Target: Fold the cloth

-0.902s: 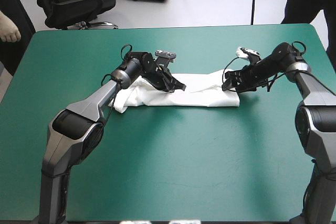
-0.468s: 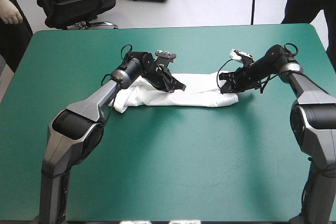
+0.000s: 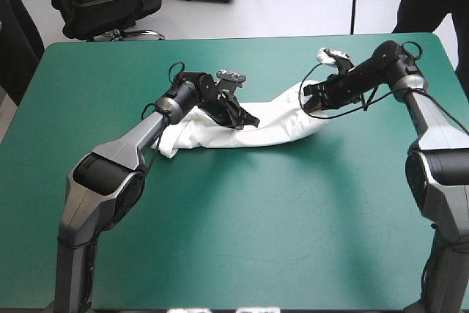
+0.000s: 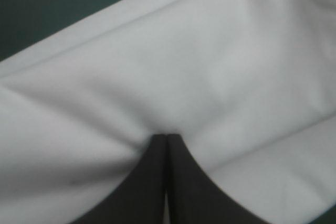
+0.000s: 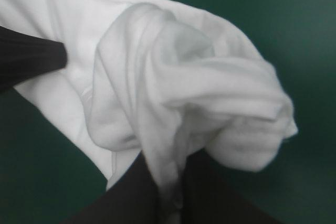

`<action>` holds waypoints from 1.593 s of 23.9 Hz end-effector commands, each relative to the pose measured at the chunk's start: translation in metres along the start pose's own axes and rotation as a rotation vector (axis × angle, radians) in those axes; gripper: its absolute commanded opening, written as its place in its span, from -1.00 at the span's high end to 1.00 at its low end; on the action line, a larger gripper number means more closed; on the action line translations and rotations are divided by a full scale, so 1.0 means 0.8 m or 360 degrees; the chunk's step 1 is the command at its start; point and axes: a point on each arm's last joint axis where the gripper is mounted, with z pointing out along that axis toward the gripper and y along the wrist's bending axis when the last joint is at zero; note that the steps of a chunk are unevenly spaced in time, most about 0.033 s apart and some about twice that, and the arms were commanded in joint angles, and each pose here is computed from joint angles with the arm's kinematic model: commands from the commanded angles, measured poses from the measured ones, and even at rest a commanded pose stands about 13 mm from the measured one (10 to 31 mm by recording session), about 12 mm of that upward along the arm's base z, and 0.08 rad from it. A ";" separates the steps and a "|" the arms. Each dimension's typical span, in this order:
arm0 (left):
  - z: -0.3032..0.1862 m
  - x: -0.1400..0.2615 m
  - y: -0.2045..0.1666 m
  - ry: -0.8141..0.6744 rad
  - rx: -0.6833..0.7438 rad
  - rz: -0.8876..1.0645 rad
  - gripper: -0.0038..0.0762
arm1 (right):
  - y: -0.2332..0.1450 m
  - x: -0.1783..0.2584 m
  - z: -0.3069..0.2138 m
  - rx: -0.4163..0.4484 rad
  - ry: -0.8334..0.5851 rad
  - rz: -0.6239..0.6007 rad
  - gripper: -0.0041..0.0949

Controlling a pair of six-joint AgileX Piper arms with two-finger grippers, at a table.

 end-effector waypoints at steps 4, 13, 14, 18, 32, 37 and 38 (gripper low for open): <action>-0.036 -0.015 -0.013 -0.0118 0.0009 0.0028 0.95 | 0.071 -0.017 -0.086 -0.0114 -0.0299 -0.0179 0.94; -0.045 -0.017 -0.013 -0.0117 -0.0013 0.0053 0.95 | 0.077 -0.016 -0.093 -0.0140 -0.0320 -0.0189 0.94; -0.061 -0.017 -0.012 -0.0115 -0.0080 0.0109 0.95 | 0.078 -0.017 -0.093 -0.0144 -0.0322 -0.0193 0.94; -0.166 -0.014 -0.016 -0.0160 -0.0421 0.0229 0.95 | 0.090 -0.020 -0.096 -0.0294 -0.0375 -0.0173 0.94; -0.542 0.124 -0.039 -0.1000 -0.1185 0.0041 0.95 | 0.224 -0.026 -0.014 -0.0619 -0.0491 -0.0335 0.94; -0.563 0.147 -0.045 -0.1074 -0.1234 0.0043 0.95 | 0.248 -0.031 0.018 -0.0681 -0.0444 -0.0395 0.94; -0.563 0.150 -0.045 -0.1071 -0.1234 0.0041 0.95 | 0.253 -0.033 0.024 -0.0693 -0.0437 -0.0408 0.94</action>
